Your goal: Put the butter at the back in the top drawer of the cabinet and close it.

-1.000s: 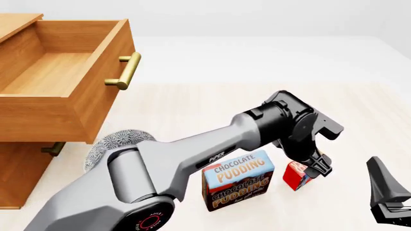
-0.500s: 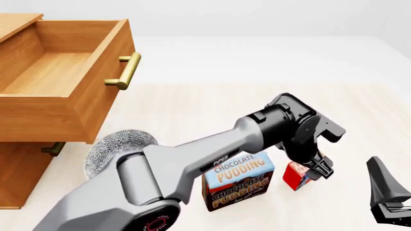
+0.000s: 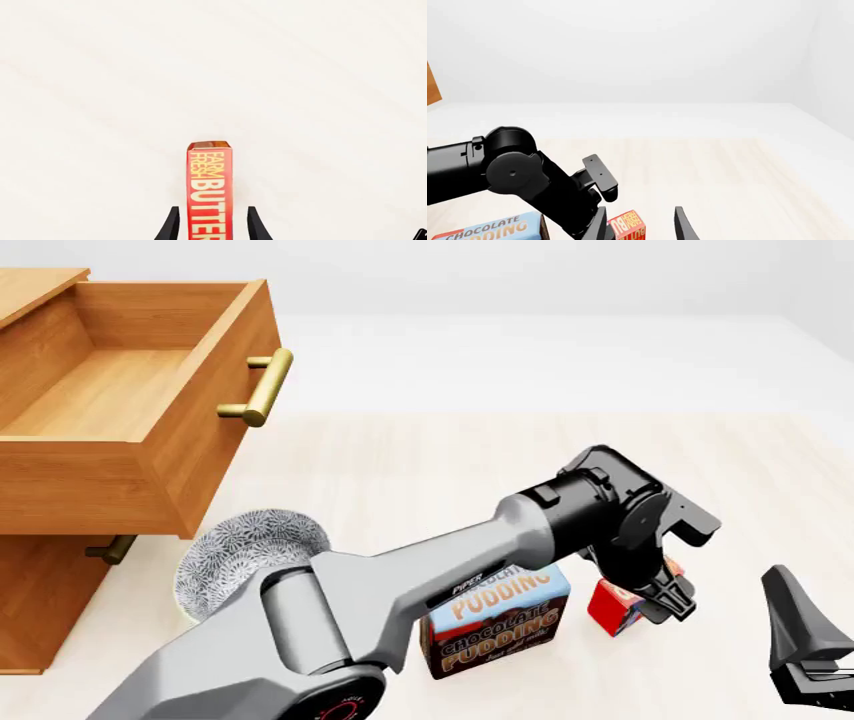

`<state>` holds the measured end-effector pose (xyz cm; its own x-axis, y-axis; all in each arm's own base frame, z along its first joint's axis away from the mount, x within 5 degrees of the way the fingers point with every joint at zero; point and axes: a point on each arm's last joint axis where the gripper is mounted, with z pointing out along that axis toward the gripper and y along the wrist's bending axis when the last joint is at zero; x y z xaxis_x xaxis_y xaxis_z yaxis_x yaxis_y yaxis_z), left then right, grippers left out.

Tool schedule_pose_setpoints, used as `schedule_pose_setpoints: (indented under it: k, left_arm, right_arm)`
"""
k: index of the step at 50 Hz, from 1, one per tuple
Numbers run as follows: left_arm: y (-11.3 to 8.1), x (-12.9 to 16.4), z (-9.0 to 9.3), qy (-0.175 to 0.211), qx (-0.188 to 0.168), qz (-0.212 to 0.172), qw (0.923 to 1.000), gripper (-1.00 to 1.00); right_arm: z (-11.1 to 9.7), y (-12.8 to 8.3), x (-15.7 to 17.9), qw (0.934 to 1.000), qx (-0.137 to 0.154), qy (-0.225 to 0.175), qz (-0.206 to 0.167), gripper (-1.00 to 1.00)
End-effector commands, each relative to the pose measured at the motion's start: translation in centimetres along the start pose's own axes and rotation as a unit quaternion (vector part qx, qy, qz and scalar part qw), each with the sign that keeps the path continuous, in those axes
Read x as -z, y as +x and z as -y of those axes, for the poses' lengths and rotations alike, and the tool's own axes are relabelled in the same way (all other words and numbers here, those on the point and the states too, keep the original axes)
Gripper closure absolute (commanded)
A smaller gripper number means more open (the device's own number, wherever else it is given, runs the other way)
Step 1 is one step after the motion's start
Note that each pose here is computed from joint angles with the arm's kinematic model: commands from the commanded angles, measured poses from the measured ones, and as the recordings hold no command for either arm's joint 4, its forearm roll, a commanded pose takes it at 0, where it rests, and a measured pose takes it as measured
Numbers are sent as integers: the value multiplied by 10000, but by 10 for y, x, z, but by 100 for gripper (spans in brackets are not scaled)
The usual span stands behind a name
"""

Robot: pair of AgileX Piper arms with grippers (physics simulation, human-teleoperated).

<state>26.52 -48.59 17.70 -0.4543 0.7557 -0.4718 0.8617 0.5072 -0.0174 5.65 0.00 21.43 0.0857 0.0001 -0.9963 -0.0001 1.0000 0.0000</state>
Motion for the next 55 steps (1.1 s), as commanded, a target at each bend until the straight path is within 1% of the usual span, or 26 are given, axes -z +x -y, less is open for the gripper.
schedule_pose_setpoints:
  k: [1, 35, 42, 43, 46, 53, 55]
  left_arm:
    - [1, -6, 3, 10, 5, -32, 10000, -100]
    - [4, -19, 6, 20, 69, -92, 9999, -100]
    - [6, -26, 8, 25, 90, -169, 9998, -100]
    - [5, -26, 6, 14, 115, -169, 9998, 100]
    - [5, -30, -3, -21, 193, -211, 9996, 100]
    - [4, -29, -2, -17, 216, -198, 9996, 100]
    - [2, -25, -2, -16, 346, -106, 9993, 100]
  right_arm:
    - [0, 0, 0, 10000, 0, 0, 0, -100]
    - [0, 0, 0, 10000, 0, 1, 0, -100]
    - [0, 0, 0, 10000, -1, 0, 0, -100]
    - [0, 0, 0, 10000, -1, -1, 1, -100]
    - [0, 0, 0, 10000, 0, -1, 0, -100]
    - [0, 0, 0, 10000, 1, -1, 0, -100]
    - [0, 0, 0, 10000, 1, 0, -1, -100]
